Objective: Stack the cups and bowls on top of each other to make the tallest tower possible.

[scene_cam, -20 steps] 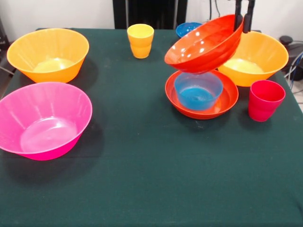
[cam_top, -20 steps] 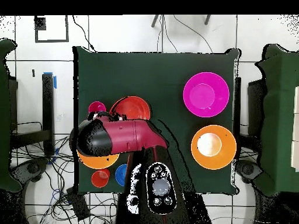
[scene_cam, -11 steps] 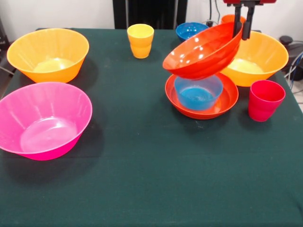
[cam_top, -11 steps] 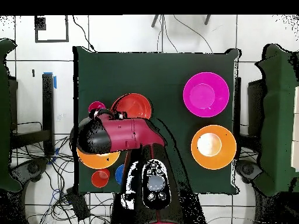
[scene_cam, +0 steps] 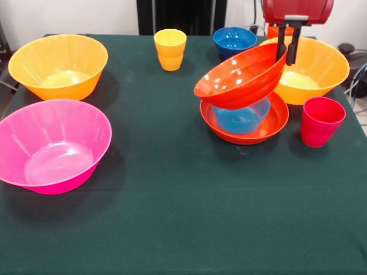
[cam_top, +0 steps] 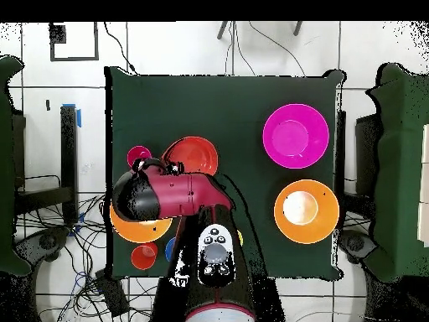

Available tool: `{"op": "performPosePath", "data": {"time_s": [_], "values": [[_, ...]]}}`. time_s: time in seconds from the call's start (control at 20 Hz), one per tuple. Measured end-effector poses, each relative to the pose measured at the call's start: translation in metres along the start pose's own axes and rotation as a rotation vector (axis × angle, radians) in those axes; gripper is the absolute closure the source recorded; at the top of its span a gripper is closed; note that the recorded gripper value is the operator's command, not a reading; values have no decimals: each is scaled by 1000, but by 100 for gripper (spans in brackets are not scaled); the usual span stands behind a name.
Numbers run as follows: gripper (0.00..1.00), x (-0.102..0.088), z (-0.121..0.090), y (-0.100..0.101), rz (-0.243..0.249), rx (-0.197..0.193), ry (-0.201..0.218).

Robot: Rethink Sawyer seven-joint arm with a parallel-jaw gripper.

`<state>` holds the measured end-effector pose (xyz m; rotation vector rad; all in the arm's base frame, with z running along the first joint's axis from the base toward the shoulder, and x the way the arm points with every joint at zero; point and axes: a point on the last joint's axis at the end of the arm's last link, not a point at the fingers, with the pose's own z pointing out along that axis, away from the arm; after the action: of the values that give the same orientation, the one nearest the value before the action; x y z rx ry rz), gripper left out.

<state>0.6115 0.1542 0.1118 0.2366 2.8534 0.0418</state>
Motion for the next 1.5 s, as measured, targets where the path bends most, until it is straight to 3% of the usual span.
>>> {"op": "performPosePath", "data": {"time_s": [0.35,0.95,1.0,1.5], "values": [[100,9,9,1,10,9,22],[100,7,8,-8,25,25,21],[0,7,8,-9,27,29,20],[0,7,6,-2,41,24,13]]}}
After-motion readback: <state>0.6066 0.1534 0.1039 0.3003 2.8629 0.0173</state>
